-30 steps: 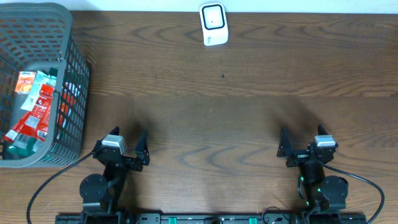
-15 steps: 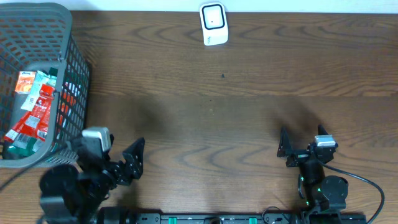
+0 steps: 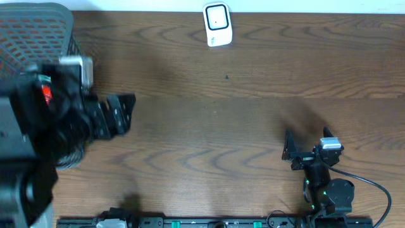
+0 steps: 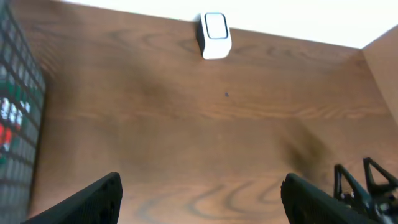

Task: Scan the item barcode
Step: 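Reach the left gripper into the grey basket and grasp a red HACKS bag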

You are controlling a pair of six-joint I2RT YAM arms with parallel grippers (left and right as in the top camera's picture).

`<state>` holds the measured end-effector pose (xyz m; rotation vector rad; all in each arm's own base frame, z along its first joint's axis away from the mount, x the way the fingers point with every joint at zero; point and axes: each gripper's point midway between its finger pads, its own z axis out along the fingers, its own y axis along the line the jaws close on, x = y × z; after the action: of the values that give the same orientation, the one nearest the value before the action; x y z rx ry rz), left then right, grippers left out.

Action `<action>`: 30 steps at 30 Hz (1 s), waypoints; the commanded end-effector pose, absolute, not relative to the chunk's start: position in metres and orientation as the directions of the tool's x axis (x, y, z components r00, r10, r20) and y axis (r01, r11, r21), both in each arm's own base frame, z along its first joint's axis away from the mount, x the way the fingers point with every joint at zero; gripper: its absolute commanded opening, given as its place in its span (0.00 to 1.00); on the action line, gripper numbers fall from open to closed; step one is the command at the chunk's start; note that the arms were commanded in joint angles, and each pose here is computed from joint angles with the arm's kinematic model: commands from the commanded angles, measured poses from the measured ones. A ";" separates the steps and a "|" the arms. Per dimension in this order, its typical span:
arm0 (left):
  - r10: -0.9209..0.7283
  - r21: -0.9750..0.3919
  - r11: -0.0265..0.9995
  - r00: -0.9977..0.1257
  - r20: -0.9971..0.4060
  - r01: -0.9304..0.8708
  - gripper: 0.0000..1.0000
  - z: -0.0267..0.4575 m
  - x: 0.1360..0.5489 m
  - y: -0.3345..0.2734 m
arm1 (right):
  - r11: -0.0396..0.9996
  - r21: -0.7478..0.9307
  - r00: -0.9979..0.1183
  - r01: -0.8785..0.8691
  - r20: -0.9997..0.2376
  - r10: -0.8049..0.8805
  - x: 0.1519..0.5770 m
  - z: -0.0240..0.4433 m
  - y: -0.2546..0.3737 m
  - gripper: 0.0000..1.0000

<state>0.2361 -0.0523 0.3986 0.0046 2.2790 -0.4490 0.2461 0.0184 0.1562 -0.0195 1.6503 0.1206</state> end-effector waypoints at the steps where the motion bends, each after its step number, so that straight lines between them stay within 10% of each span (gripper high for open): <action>1: -0.117 -0.249 0.964 -0.698 -0.707 0.091 0.83 0.403 0.262 -0.037 | 0.996 0.059 -0.084 -0.074 -0.995 0.053 0.246 0.156 0.015 0.99; 11: -0.078 -0.077 0.996 -0.730 -0.679 -0.036 0.82 0.382 0.292 0.001 | 0.996 0.059 -0.084 -0.074 -0.995 0.053 0.246 0.156 0.015 0.99; 16: -0.219 -0.035 0.961 -0.673 -0.706 -0.276 0.25 0.388 0.290 0.049 | 0.996 0.059 -0.084 -0.074 -0.995 0.053 0.246 0.156 0.015 0.99; 21: -0.380 -0.093 0.876 -0.557 -0.739 -0.474 0.10 0.397 0.289 0.101 | 0.996 0.059 -0.084 -0.074 -0.995 0.053 0.246 0.156 0.015 0.99; 28: -0.566 -0.163 0.695 -0.392 -0.726 -0.701 0.26 0.388 0.286 0.176 | 0.996 0.059 -0.084 -0.073 -0.995 0.053 0.246 0.156 0.015 0.99; 30: -0.605 -0.148 0.654 -0.394 -0.692 -0.742 0.61 0.370 0.289 0.198 | 0.996 0.059 -0.084 -0.074 -0.995 0.053 0.246 0.156 0.015 0.99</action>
<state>0.2853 0.1710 0.3872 -0.9168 2.1242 0.2104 0.2461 0.0184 0.1562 -0.0195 1.6503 0.1206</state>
